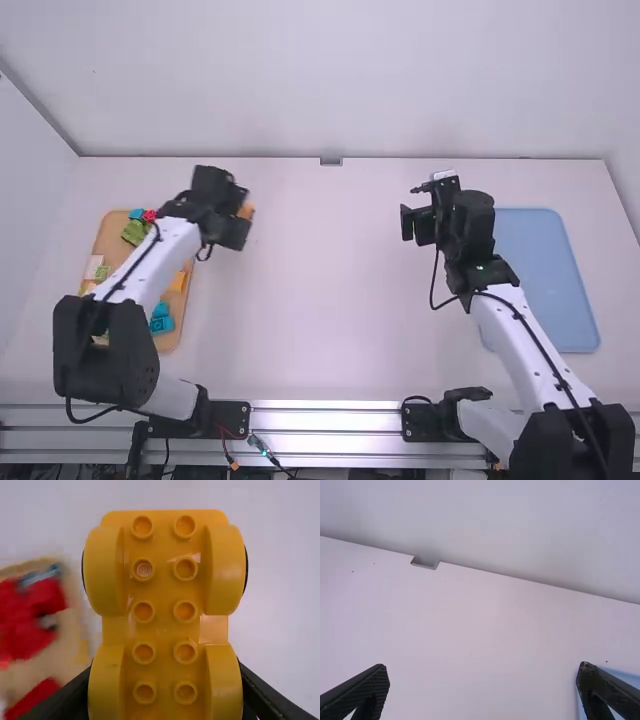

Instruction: Assemble lego blocks to make yellow taxi

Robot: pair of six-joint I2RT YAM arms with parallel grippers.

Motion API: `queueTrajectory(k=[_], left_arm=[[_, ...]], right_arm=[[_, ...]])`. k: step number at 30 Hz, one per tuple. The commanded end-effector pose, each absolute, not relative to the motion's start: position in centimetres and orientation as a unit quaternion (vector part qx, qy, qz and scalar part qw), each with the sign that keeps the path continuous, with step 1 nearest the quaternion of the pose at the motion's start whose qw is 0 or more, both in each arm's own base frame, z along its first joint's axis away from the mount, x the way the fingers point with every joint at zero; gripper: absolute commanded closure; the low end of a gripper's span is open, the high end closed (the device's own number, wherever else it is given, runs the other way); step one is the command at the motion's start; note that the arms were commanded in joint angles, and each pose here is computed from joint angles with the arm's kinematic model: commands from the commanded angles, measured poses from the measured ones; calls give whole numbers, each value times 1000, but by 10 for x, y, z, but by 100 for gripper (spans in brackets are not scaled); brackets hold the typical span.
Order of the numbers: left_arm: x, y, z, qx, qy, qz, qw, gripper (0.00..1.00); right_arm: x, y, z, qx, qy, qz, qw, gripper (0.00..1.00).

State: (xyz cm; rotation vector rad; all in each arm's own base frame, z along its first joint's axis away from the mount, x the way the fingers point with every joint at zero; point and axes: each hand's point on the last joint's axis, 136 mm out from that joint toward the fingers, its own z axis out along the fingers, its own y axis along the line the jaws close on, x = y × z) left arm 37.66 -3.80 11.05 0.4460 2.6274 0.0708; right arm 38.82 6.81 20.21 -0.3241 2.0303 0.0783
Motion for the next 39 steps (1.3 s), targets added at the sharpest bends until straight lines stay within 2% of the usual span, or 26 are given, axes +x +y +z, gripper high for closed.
queueTrajectory(k=[1, 4, 8, 11, 19, 25, 27, 28, 29, 35, 36, 39], left_arm=[[356, -92, 103, 312, 924, -3, 221, 80], [333, -151, 90, 434, 877, -44, 201, 84], [302, -189, 74, 550, 815, -69, 166, 87], [283, -211, 55, 630, 760, -79, 141, 98], [279, -224, 10, 680, 721, -84, 106, 98], [277, -227, 1, 690, 711, -92, 101, 96], [277, -227, 1, 690, 711, -91, 101, 82], [280, -223, 0, 688, 714, -83, 100, 64], [282, -221, 0, 687, 716, -76, 98, 54], [282, -216, -5, 686, 718, -62, 96, 36], [282, -215, -7, 686, 718, -59, 97, 1], [285, -210, -10, 686, 720, -40, 96, 1]], right_arm=[[394, 70, 217, -134, 838, 35, 528, 1], [394, 70, 217, -134, 838, 34, 528, 1], [394, 70, 217, -134, 838, 34, 528, 1], [393, 69, 214, -139, 840, 31, 523, 1], [390, 68, 209, -137, 847, 29, 513, 1], [390, 68, 208, -138, 848, 30, 511, 1], [390, 68, 208, -139, 848, 30, 511, 1], [390, 68, 208, -138, 848, 30, 511, 1], [390, 68, 208, -138, 848, 30, 511, 1], [389, 68, 207, -138, 849, 30, 509, 1], [389, 68, 207, -138, 849, 30, 509, 1], [389, 68, 207, -138, 849, 30, 510, 1]])
